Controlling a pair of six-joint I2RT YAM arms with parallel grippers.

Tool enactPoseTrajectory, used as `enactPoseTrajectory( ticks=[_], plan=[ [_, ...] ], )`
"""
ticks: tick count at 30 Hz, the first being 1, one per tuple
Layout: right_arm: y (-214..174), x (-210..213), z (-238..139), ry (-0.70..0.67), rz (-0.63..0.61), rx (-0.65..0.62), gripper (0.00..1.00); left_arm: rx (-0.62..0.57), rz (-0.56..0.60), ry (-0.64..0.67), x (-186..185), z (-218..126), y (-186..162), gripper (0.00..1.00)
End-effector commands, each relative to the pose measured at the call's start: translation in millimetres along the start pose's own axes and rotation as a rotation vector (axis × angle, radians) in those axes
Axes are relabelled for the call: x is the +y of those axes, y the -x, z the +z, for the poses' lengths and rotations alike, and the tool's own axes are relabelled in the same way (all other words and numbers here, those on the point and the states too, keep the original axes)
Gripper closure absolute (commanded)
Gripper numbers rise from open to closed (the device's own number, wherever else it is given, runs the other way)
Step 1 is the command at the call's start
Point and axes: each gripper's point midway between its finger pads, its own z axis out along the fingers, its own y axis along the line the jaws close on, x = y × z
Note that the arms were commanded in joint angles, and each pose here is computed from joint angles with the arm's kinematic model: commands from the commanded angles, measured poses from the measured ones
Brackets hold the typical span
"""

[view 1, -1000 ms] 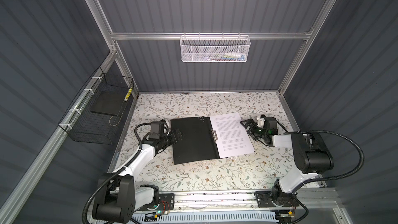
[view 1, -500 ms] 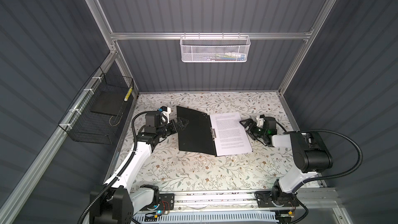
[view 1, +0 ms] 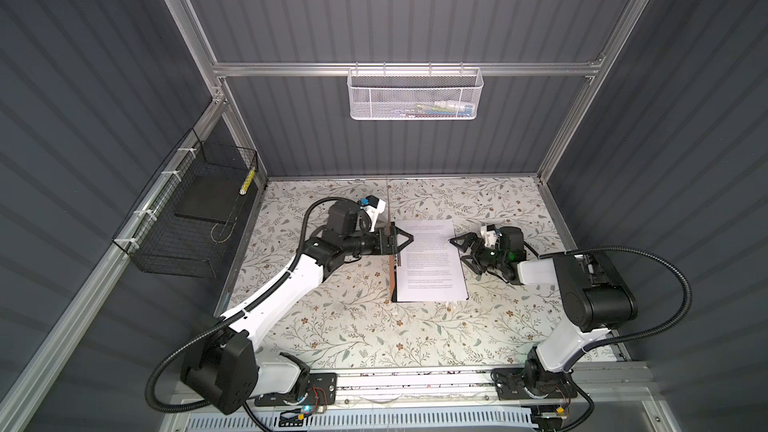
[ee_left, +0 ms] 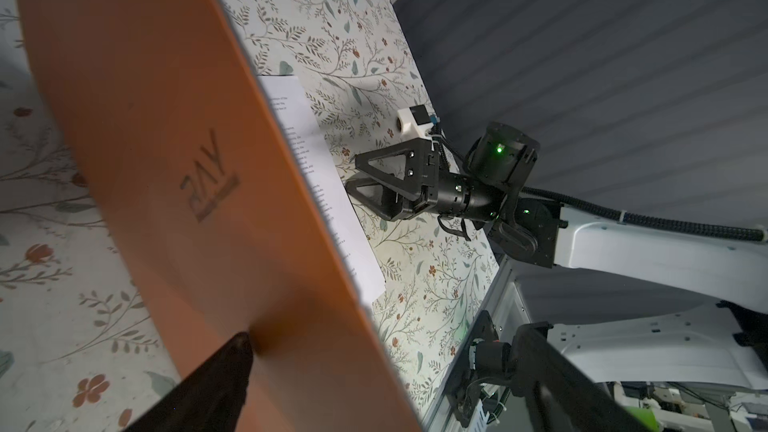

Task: Put the files into the folder
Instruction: 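Swing the cover over the sheets with the left gripper to close the folder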

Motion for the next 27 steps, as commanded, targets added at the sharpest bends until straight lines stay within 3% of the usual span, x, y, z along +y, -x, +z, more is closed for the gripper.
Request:
enactPoseTrajectory(
  ticks=[1, 8, 15, 19, 23, 27],
  plan=[
    [-23.8, -22.9, -0.7, -0.073, 0.068, 0.065, 0.01, -0.024, 0.104, -0.026, -30.2, 22.5, 10.8, 0.00],
    [-13.0, -27.1, -23.5, -0.142, 0.047, -0.053, 0.01, 0.045, 0.140, -0.126, -72.9, 90.4, -4.1, 0.00],
    [9.6, -42.1, -75.0, -0.232, 0.062, -0.251, 0.01, -0.063, 0.181, -0.054, -75.2, 61.4, 27.0, 0.00],
    [17.0, -30.0, -88.3, -0.244, -0.012, -0.288, 0.01, -0.103, 0.117, 0.009, -41.0, 36.7, 35.8, 0.00],
    [11.4, -11.1, -73.7, -0.175, -0.066, -0.198, 0.01, -0.089, 0.031, 0.120, 12.9, 15.0, 25.6, 0.00],
    [-2.1, -9.7, -51.2, -0.197, -0.085, -0.108, 0.01, -0.003, 0.029, 0.362, 70.3, 6.4, -6.2, 0.00]
  ],
)
